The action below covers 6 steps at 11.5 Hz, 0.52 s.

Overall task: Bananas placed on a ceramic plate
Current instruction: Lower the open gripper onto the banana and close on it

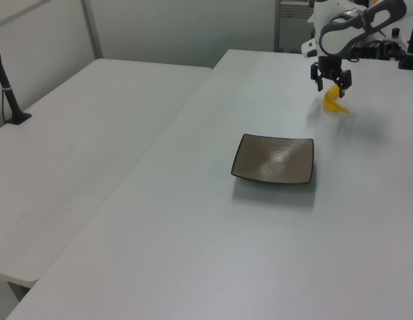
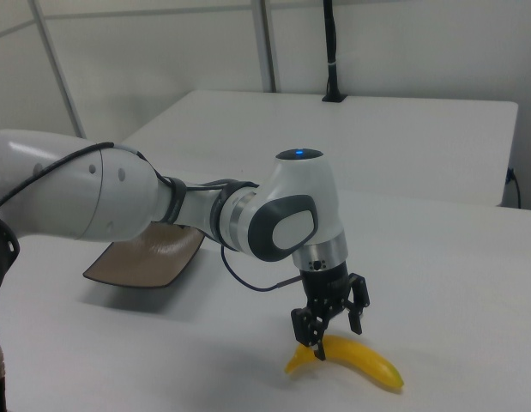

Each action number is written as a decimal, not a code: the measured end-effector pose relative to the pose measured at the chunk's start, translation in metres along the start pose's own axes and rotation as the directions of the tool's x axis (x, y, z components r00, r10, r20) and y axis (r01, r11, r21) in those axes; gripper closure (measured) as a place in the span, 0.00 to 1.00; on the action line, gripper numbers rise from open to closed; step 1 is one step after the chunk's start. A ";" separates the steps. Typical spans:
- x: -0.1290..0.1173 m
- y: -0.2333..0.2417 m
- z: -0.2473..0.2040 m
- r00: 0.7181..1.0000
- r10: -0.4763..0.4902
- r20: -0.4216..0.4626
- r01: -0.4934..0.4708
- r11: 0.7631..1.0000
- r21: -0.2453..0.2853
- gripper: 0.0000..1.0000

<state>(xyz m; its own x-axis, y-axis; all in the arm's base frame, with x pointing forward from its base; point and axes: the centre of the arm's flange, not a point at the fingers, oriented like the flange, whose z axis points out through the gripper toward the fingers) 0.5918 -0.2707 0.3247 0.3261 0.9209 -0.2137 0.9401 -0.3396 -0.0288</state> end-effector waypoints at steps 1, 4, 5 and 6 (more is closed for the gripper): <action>0.000 0.001 0.003 1.000 -0.006 0.008 0.006 1.000 -0.001 0.10; -0.001 0.001 0.006 0.999 -0.049 0.022 0.049 0.999 0.003 0.22; -0.002 0.001 0.006 0.998 -0.056 0.022 0.056 0.998 0.003 0.33; -0.003 0.001 0.006 0.998 -0.060 0.022 0.060 0.998 0.004 0.34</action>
<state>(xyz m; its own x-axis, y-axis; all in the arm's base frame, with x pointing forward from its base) 0.5908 -0.2748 0.3193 0.2668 0.9351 -0.2331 0.9576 -0.2845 -0.0451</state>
